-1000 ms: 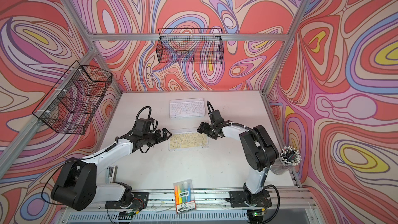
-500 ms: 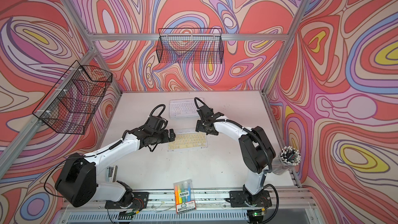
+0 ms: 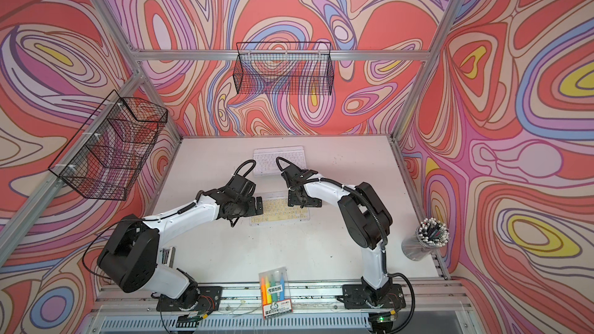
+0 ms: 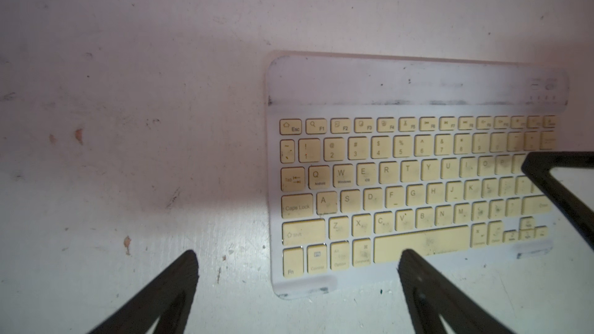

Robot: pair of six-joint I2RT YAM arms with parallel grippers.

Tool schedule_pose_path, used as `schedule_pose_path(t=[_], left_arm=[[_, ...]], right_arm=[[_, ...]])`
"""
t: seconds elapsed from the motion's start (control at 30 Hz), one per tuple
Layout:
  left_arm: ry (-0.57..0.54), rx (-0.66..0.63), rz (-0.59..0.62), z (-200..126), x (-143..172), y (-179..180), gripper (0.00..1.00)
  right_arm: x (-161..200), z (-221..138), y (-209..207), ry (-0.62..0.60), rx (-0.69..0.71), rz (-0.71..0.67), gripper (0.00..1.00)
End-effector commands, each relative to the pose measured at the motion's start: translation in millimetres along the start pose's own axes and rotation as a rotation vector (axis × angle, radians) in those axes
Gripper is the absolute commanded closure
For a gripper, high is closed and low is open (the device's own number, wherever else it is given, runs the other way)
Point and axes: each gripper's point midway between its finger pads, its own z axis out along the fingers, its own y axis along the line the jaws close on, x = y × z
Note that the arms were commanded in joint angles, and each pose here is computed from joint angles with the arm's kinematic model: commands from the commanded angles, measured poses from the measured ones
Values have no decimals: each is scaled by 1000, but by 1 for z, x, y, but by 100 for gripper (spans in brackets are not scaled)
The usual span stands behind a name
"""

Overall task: Stack the numeric keypads
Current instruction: Move the numeric keypad to the center of the board.

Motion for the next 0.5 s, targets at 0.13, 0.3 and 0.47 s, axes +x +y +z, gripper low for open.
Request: schedule_pose_path(t=[0.13, 0.3, 0.47], left_arm=[[14, 20, -11, 6, -4, -12, 1], [23, 35, -20, 11, -3, -15, 3], [32, 54, -20, 16, -2, -19, 6]], right_arm=[[1, 3, 14, -2, -86, -7, 14], [0, 3, 15, -7, -98, -10, 16], [3, 6, 14, 13, -112, -9, 17]])
